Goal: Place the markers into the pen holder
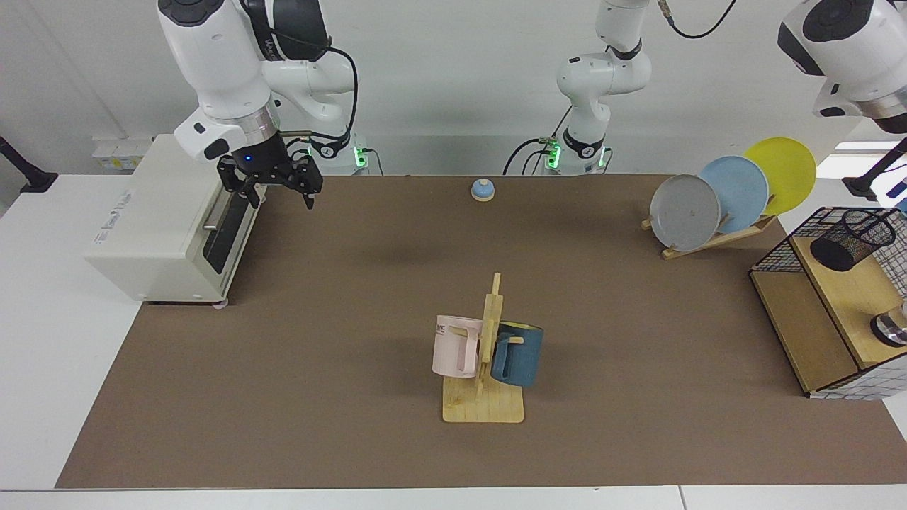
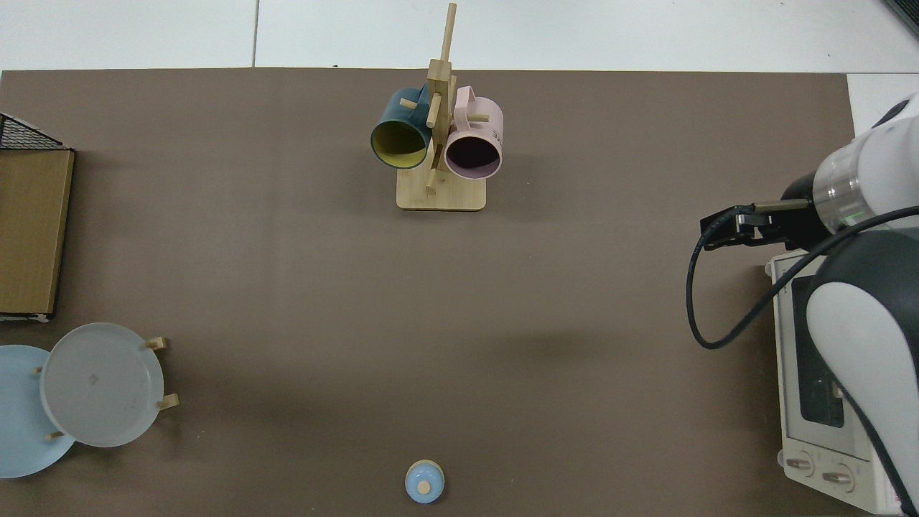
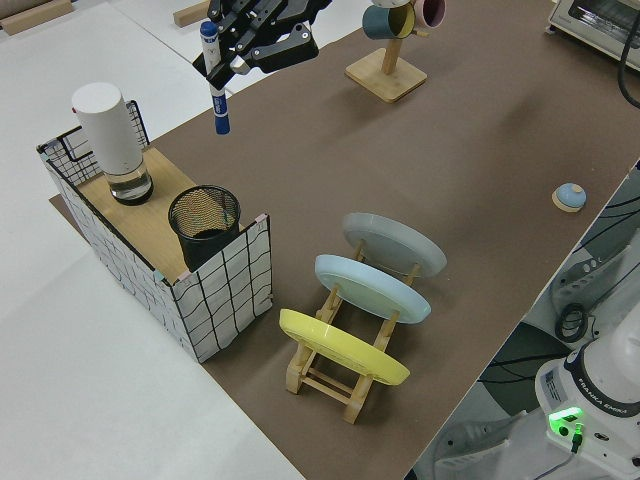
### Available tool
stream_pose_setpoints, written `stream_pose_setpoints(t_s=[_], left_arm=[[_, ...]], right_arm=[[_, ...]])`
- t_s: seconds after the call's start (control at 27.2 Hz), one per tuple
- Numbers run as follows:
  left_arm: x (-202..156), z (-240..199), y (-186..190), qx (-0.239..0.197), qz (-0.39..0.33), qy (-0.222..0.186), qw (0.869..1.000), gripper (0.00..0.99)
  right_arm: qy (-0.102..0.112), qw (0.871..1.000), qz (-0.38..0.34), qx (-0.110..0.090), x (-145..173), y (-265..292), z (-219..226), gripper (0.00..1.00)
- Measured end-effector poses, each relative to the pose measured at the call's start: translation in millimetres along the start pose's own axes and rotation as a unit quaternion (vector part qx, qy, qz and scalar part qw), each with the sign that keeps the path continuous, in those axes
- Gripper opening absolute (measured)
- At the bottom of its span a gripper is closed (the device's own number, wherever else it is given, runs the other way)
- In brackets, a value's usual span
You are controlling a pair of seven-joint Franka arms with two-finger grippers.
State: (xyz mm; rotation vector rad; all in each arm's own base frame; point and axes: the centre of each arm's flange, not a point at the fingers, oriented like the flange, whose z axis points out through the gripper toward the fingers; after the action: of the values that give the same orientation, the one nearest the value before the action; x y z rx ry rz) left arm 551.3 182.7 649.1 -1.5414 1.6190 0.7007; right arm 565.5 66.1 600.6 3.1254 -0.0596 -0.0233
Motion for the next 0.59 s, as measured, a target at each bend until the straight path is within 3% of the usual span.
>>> stream_pose_setpoints(t_s=[0.59], left_arm=[[-2.6, 24.7, 1.8, -0.005, 0.02, 0.007, 1.0, 0.181]], right_arm=[[0.002, 1.0, 0.007, 0.001, 1.3, 4.7, -0.3, 1.0]])
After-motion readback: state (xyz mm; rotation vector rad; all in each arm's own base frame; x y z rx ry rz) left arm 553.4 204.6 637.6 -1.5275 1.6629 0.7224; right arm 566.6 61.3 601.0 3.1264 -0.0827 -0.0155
